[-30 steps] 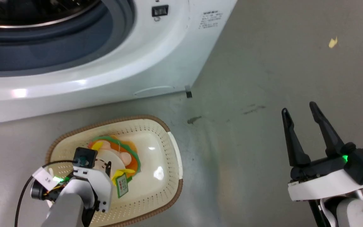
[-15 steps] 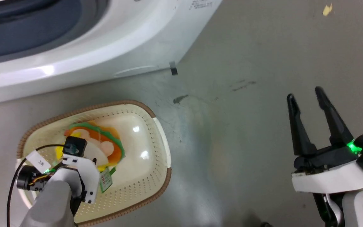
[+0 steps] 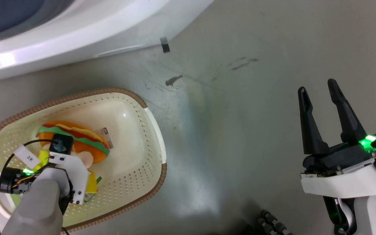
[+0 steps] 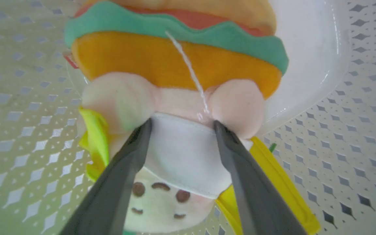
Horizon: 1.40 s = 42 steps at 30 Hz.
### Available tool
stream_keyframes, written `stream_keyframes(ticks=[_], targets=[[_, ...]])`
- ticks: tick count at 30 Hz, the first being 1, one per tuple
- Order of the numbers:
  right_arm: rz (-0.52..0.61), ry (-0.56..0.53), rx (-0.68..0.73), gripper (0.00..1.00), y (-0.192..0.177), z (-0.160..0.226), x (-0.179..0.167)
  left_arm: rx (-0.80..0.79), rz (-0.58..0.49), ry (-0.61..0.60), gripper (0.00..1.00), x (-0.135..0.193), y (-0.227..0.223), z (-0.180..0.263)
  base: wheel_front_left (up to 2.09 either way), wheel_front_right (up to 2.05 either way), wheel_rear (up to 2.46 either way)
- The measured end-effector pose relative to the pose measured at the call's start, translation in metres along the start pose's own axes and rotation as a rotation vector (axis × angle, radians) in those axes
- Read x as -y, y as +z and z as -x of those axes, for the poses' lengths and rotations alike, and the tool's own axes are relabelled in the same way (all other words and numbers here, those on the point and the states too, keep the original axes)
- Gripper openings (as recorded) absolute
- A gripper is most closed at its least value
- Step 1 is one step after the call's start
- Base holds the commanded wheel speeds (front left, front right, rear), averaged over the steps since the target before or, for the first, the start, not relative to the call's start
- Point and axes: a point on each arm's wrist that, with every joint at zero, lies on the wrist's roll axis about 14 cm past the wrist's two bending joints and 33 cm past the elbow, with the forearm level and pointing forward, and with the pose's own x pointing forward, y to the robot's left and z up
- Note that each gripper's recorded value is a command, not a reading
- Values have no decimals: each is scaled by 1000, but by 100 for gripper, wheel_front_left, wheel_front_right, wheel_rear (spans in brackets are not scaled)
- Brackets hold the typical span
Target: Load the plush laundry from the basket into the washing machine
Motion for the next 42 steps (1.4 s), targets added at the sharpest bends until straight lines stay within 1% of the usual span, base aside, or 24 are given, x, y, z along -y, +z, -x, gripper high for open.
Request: stream_keyframes(ticks=[1, 2, 3, 7, 10, 17, 18, 20, 21, 22, 23, 25, 26, 28, 29, 30, 34, 35, 38, 42], targets=[[1, 0, -4, 100, -2, -1, 0, -15, 7, -4, 100, 1, -3, -3, 0, 0, 0], [3, 2, -5, 100, -3, -2, 0, -32, 15, -9, 42, 2, -8, -5, 0, 0, 0], [4, 3, -1, 100, -4, -3, 0, -43, 19, -16, 0, 4, -10, -7, 0, 0, 0], [5, 5, 10, 100, -2, -6, -1, -73, 34, -31, 0, 7, -19, -8, 0, 0, 0], [6, 7, 26, 100, 2, -7, -1, -63, 48, -29, 0, 5, -19, -5, 0, 0, 0], [32, 17, 98, 100, 26, -8, -3, 35, 75, -15, 0, 5, -2, 11, 0, 0, 0], [35, 21, 125, 100, 35, -6, -4, 77, 85, -11, 0, 4, 5, 20, 0, 0, 0], [37, 21, 140, 100, 40, -5, -4, 109, 95, -9, 0, 5, 11, 25, 0, 0, 0], [42, 24, 166, 100, 51, -2, -5, 169, 107, 2, 0, 4, 21, 38, 0, 0, 0], [42, 24, 166, 100, 51, -2, -5, 169, 107, 2, 0, 4, 21, 38, 0, 0, 0], [47, 28, 194, 100, 63, 3, -7, 224, 105, 3, 0, 6, 29, 53, 0, 0, 0], [48, 31, 205, 100, 68, 7, -8, 255, 102, 6, 0, 7, 32, 60, 0, 0, 0], [45, 36, 226, 100, 77, 14, -11, 306, 99, 17, 0, 7, 34, 76, 0, 0, 0], [46, 43, 244, 100, 85, 22, -14, 349, 104, 29, 0, 6, 35, 91, 0, 0, 0], [46, 43, 244, 100, 85, 22, -14, 349, 104, 29, 0, 6, 35, 91, 0, 0, 0], [42, 53, 265, 100, 93, 29, -17, 391, 117, 40, 0, 6, 36, 107, 0, 0, 0], [34, 71, 307, 100, 109, 43, -24, 492, 133, 63, 0, 4, 46, 137, 0, 0, 0], [30, 73, 320, 100, 114, 50, -25, 561, 138, 75, 0, 3, 55, 154, 0, 0, 0], [24, 87, 334, 100, 118, 59, -30, 688, 153, 94, 0, 5, 71, 183, 0, 0, 0], [14, 118, 364, 100, 128, 68, -40, 838, 198, 131, 0, 3, 80, 222, 0, 0, 0]])
